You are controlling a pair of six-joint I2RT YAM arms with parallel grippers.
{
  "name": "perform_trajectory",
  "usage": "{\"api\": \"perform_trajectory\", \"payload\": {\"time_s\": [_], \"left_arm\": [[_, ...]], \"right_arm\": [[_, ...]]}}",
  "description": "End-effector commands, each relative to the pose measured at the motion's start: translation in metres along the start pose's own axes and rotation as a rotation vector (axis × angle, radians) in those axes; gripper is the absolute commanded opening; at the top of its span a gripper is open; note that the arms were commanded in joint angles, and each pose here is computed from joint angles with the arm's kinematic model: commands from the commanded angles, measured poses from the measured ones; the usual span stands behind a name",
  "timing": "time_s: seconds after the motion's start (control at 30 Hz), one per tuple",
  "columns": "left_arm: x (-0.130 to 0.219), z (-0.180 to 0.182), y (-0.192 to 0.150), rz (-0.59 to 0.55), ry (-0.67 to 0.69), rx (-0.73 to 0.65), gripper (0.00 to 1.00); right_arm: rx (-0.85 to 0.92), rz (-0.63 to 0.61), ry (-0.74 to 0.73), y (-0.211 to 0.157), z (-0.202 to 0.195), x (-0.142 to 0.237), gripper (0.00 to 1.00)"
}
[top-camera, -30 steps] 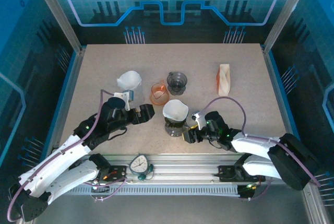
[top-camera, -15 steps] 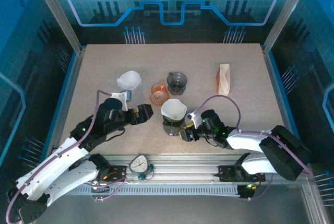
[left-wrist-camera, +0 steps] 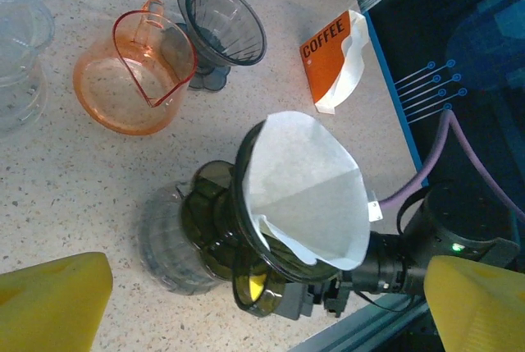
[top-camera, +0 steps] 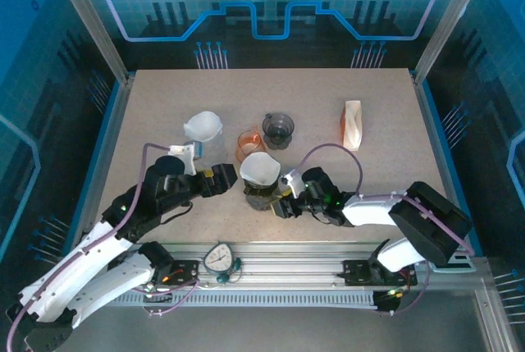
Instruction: Place the coffee filter in the dripper
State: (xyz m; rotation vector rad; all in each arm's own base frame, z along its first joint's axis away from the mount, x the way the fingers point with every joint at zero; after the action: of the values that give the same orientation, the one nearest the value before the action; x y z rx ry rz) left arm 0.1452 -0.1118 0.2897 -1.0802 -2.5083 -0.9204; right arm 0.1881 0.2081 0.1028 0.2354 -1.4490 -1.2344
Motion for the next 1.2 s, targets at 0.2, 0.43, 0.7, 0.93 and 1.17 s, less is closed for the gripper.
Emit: {"api": "perform_trajectory", "payload": {"time_s": [0.2, 0.43, 0.7, 0.93, 1.17], "left_arm": [[0.022, -0.009, 0.007, -0.051, -0.037, -0.022, 0.99], [0.025, -0.012, 0.009, -0.054, -0.044, -0.026, 0.99], [0.026, -0.01, 0.008, -0.052, -0.038, -0.019, 0.99], [0.024, -0.009, 0.008, -0.051, -0.036, -0.013, 0.99], [0.026, -0.01, 0.009, -0.065, -0.045, -0.023, 0.99]], "right_arm": [[0.037, -0.049, 0.02, 0.034, 0.01, -0.032, 0.53], [0.028, -0.04, 0.017, 0.046, 0.011, -0.059, 0.53], [0.02, -0.037, 0.039, 0.055, 0.018, -0.082, 0.53], [0.015, -0.04, -0.006, 0.043, 0.019, -0.069, 0.64], [-0.027, -0.092, -0.078, 0.025, 0.021, -0.025, 0.69]]}}
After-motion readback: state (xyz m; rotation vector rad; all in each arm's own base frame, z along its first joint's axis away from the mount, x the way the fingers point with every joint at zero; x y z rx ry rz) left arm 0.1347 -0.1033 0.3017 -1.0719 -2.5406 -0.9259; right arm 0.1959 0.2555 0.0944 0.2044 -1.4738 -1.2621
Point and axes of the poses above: each hand's point on the last joint's axis, 136 mm out from that joint toward the fingers, its own x axis back along the fingers, its own z axis along the line the jaws close on, y = z × x, the point moved 10 cm from there along x, back along the fingers, and after that the axes turned 13 degrees about x, right-handed, at the moved point
